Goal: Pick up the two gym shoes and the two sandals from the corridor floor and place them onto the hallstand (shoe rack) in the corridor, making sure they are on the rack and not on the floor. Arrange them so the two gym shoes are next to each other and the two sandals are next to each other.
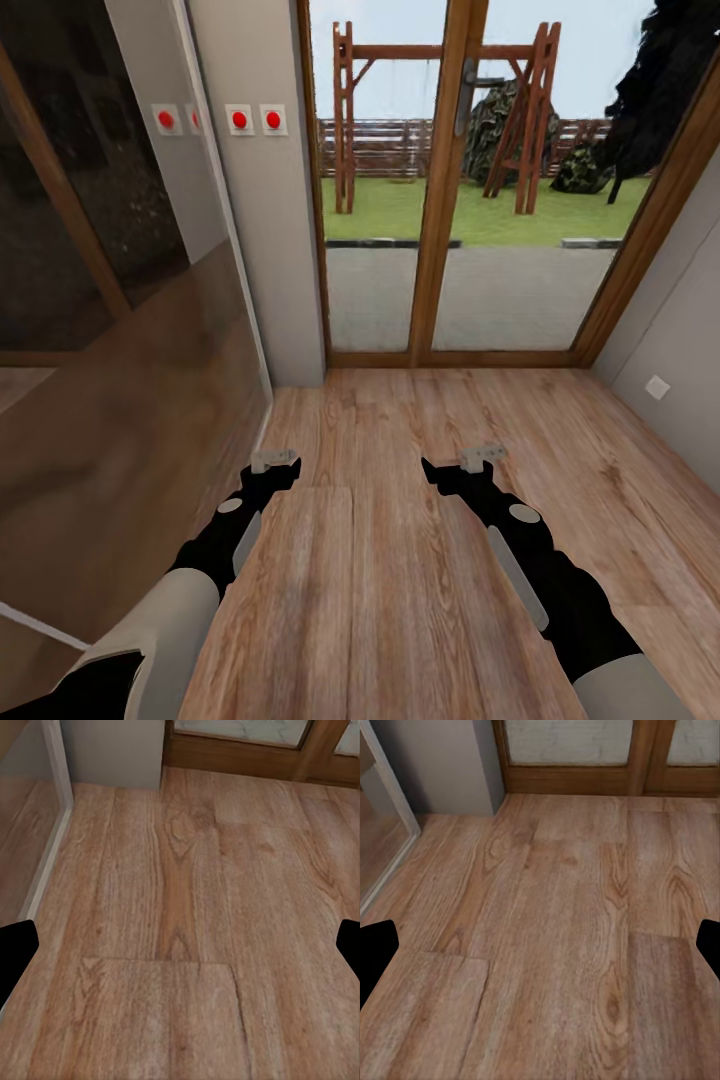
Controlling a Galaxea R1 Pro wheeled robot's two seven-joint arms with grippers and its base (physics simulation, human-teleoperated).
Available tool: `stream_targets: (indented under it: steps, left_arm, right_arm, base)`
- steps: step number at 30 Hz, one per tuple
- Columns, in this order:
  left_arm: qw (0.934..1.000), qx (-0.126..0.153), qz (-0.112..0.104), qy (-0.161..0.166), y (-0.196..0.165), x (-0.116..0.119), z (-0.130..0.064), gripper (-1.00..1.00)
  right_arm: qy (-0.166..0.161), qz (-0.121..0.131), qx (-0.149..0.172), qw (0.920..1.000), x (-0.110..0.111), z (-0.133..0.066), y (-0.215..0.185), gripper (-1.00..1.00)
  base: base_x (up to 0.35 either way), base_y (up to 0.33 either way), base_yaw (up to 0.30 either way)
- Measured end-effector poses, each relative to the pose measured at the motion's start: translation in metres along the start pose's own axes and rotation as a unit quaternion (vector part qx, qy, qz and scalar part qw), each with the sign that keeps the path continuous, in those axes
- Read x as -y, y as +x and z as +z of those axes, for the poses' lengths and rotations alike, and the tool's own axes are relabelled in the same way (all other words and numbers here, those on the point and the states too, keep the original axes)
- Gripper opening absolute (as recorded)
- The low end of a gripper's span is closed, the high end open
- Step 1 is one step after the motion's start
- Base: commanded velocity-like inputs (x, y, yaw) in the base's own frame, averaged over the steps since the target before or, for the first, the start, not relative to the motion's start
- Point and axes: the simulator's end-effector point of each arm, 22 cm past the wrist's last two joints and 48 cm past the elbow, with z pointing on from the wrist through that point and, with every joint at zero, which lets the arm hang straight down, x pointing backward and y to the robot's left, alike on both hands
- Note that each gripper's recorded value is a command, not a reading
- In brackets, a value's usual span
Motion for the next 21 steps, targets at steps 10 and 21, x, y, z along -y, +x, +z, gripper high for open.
stream_targets:
  steps: [10, 21]
  left_arm:
    - [1.0000, 0.000, 0.000, 0.000, -0.0005, -0.0001, -0.0003, 1.00]
    - [1.0000, 0.001, 0.000, 0.001, -0.0006, 0.0002, -0.0003, 1.00]
  right_arm:
    - [0.000, 0.000, 0.000, 1.0000, 0.0001, -0.0003, -0.0005, 1.00]
    - [0.000, 0.000, 0.000, 1.0000, -0.0001, -0.0003, -0.0004, 1.00]
  base:
    - [0.229, 0.000, 0.000]
    - [0.335, 0.000, 0.000]
